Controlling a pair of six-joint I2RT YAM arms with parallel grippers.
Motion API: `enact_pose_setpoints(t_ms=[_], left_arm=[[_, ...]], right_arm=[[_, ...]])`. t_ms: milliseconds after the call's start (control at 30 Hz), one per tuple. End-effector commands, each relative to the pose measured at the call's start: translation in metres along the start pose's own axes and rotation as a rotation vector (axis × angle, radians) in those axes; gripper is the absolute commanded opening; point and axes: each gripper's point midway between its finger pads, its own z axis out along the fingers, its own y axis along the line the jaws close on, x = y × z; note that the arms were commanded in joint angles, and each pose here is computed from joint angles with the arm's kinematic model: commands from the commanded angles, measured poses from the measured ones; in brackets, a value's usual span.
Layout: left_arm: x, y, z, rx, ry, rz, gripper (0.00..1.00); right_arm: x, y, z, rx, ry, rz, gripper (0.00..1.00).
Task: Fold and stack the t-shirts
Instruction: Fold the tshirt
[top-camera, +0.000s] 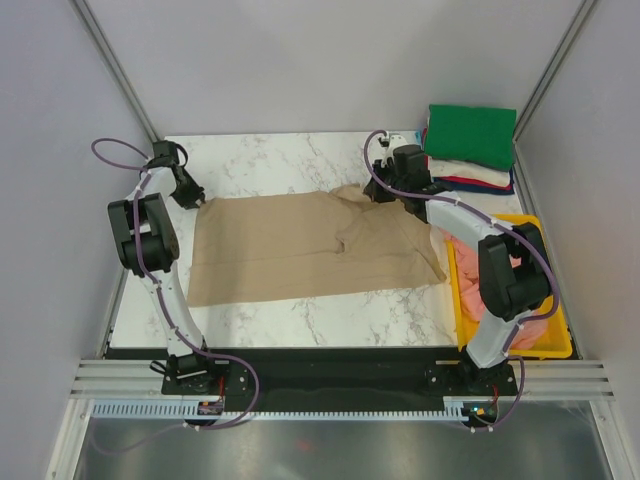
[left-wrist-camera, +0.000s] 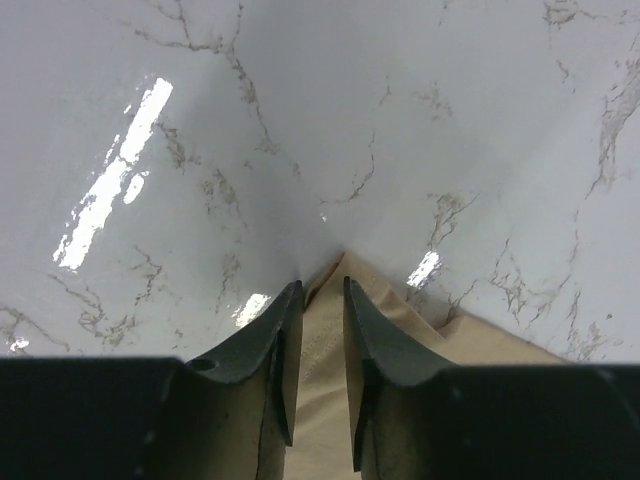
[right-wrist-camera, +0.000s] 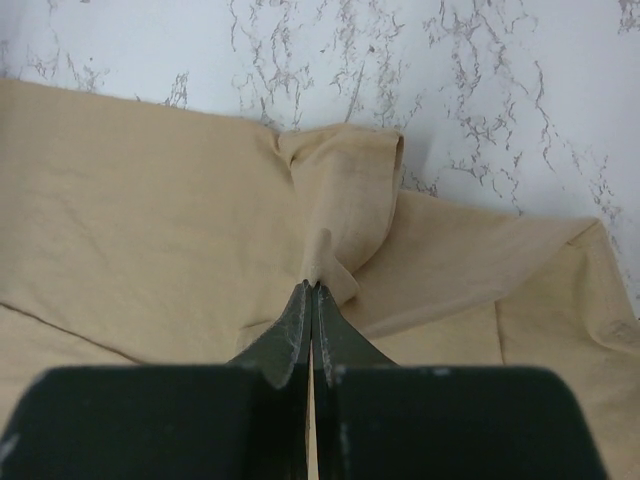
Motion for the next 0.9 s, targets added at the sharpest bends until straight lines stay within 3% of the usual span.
enact_pose_setpoints(t_ms=[0, 67, 200, 400, 600, 867], left_arm=[[0.005, -0.001, 0.007, -0.005, 0.022, 0.024, 0.29], [0.005, -0.002, 0.007, -0.003, 0.025, 0.024, 0.24], [0.005, -0.003, 0.004, 0.000, 0.021, 0.027, 0.03], [0.003, -0.003, -0.001, -0.005, 0.010, 0.028, 0.02], [-0.015, -0.011, -0.031, 0.021, -0.057, 0.024, 0.02], [0.003, -0.011, -0.073, 0.064, -0.055, -0.042, 0.02]], right_arm=[[-0.022, 0.010, -0.015, -0.020, -0.072, -0.004, 0.00], [-0.021, 0.009, -0.016, -0.018, -0.071, -0.007, 0.00], [-0.021, 0.010, -0.018, -0.019, -0.074, -0.004, 0.00], [-0.021, 0.010, -0.020, -0.021, -0.075, 0.000, 0.00], [-0.024, 0.012, -0.025, -0.024, -0.086, -0.008, 0.00], [-0.039, 0.019, -0.047, -0.036, -0.129, -0.043, 0.00]])
